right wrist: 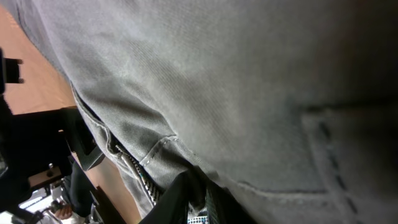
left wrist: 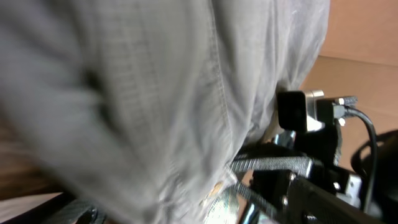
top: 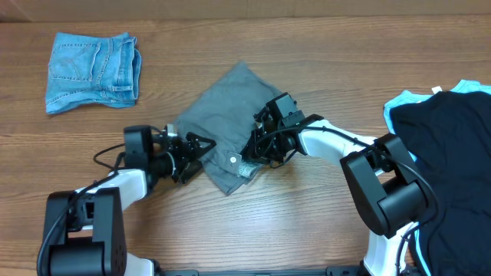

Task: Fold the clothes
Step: 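Lift the shorts with both grippers and fold toward the top, then carry the shorts with the left gripper toward the denim at top left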

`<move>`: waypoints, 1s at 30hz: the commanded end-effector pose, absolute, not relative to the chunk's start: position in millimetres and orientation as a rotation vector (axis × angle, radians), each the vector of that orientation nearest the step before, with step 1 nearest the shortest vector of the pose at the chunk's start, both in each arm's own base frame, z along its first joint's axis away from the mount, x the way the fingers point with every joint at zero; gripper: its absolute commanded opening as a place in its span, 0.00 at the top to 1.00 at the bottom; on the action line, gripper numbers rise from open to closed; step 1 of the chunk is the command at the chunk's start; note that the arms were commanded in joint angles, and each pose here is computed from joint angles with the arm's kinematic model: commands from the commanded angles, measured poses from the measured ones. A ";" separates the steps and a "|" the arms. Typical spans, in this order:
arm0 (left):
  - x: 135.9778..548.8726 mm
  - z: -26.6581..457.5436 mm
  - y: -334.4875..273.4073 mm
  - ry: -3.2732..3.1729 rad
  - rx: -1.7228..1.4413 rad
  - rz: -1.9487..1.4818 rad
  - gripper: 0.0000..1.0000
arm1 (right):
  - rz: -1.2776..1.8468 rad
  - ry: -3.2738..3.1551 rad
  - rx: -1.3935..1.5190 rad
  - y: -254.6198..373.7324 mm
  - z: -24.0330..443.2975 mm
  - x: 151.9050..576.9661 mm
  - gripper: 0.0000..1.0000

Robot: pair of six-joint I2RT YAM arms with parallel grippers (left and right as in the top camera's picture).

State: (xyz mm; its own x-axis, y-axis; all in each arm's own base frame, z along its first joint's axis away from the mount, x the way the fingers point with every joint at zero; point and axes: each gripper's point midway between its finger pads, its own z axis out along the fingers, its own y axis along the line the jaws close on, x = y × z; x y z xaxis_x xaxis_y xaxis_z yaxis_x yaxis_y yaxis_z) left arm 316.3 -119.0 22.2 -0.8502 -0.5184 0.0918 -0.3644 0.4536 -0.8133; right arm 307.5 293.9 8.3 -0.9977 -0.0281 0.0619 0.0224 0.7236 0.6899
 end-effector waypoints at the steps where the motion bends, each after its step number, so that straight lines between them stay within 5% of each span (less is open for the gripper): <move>1: 298.5 -44.1 -98.4 2.670 -1.056 -0.897 0.02 | -1.052 -2.846 -0.038 295.6 -8.4 296.0 0.86; 8: 303.3 -73.0 -116.7 2.741 -1.170 -0.932 0.06 | -1.050 -2.849 -0.034 295.2 -8.7 296.1 0.85; 11: 313.4 -78.7 -123.7 2.716 -1.163 -1.009 0.17 | -1.047 -2.847 -0.036 294.9 -8.9 295.5 0.85; 15: 325.6 -75.7 -125.0 2.671 -1.133 -1.033 0.43 | -1.030 -2.839 -0.044 293.2 -10.0 292.7 0.85; 18: 330.5 -71.2 -128.4 2.652 -1.098 -1.073 0.51 | -1.017 -2.833 -0.049 291.8 -10.8 290.4 0.85; 20: 334.2 -67.0 -131.7 2.637 -1.071 -1.110 0.47 | -1.016 -2.832 -0.049 291.7 -10.9 290.2 0.85; 23: 333.4 -58.2 -142.0 2.651 -0.883 -1.197 0.00 | -1.009 -2.829 -0.053 290.9 -11.3 289.0 0.85; 30: 324.4 -52.6 -151.0 2.743 -0.567 -1.227 0.00 | -0.945 -2.849 -0.070 284.0 -16.5 287.3 0.85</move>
